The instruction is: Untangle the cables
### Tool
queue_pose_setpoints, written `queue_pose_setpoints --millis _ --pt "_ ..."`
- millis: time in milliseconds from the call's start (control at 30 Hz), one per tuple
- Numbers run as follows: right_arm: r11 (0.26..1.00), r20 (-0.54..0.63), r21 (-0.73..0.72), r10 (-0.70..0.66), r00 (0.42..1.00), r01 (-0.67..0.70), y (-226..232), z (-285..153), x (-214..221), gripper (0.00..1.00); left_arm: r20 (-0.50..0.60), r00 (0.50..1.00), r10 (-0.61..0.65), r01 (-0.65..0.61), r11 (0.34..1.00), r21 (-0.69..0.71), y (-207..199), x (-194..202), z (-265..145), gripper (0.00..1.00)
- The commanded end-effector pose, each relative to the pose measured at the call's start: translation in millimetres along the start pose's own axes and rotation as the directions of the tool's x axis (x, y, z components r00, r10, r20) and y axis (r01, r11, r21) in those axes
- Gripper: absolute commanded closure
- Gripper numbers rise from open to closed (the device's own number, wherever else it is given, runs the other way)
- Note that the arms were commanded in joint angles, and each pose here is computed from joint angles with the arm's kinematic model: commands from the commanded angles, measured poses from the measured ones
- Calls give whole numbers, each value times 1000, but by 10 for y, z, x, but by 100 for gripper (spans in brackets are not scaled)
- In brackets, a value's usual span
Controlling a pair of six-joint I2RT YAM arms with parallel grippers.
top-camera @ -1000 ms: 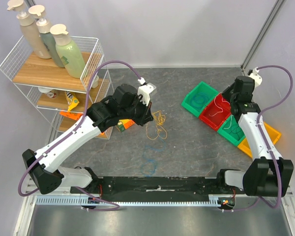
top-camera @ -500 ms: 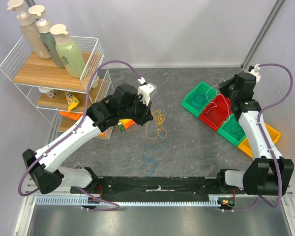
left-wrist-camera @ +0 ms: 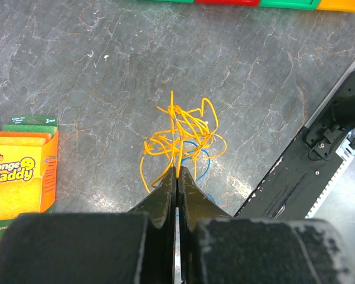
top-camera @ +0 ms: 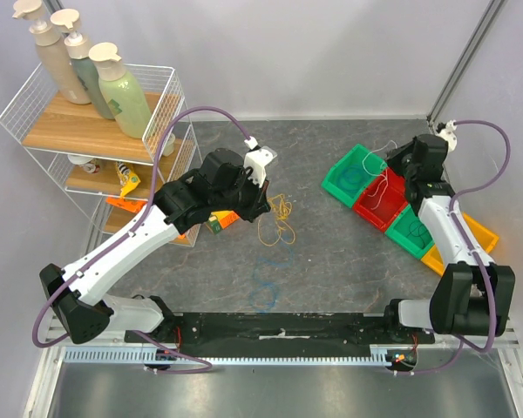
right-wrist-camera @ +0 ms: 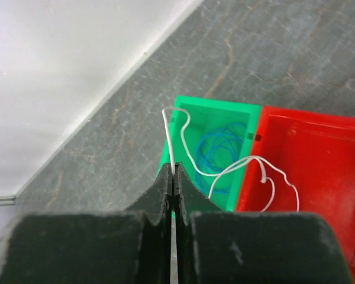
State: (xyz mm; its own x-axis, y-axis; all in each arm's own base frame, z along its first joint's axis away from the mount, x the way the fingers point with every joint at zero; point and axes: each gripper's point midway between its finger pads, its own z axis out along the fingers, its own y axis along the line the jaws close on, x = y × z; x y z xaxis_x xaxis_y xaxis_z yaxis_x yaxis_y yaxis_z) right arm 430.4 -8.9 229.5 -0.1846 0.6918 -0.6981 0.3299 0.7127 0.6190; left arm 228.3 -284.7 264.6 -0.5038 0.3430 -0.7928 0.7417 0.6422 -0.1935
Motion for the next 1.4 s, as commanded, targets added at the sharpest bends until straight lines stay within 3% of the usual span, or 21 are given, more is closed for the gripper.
queue_pose_setpoints --millis 0,333,500,767,1033,1200,1300,1367 --pt "999 67 33 -9 998 7 -177 -31 -96 100 37 997 61 -60 998 -27 43 -74 -97 98" --pt "955 71 240 -198 978 176 -778 -438 -137 100 29 995 98 -96 994 -50 103 -26 -79 98" --pt "933 14 228 -289 957 278 -810 -450 -69 100 23 994 109 -107 992 -60 129 -4 -70 98" --pt "951 -101 132 -268 958 280 -668 -156 147 100 25 996 91 -90 995 -38 78 -47 -68 98" --pt "959 -125 98 -255 959 268 -625 -199 284 97 19 999 41 -41 999 -2 -9 -66 -77 98" --pt "974 -164 88 -193 967 210 -746 -319 588 89 -1 1000 -4 4 999 33 -91 -86 -54 98" --pt "968 -169 88 -217 962 234 -783 -357 606 86 -19 999 -28 29 999 46 -125 -77 -51 98" --pt "955 -185 103 -255 949 277 -806 -364 573 79 -24 999 -40 42 998 53 -144 -78 -55 98"
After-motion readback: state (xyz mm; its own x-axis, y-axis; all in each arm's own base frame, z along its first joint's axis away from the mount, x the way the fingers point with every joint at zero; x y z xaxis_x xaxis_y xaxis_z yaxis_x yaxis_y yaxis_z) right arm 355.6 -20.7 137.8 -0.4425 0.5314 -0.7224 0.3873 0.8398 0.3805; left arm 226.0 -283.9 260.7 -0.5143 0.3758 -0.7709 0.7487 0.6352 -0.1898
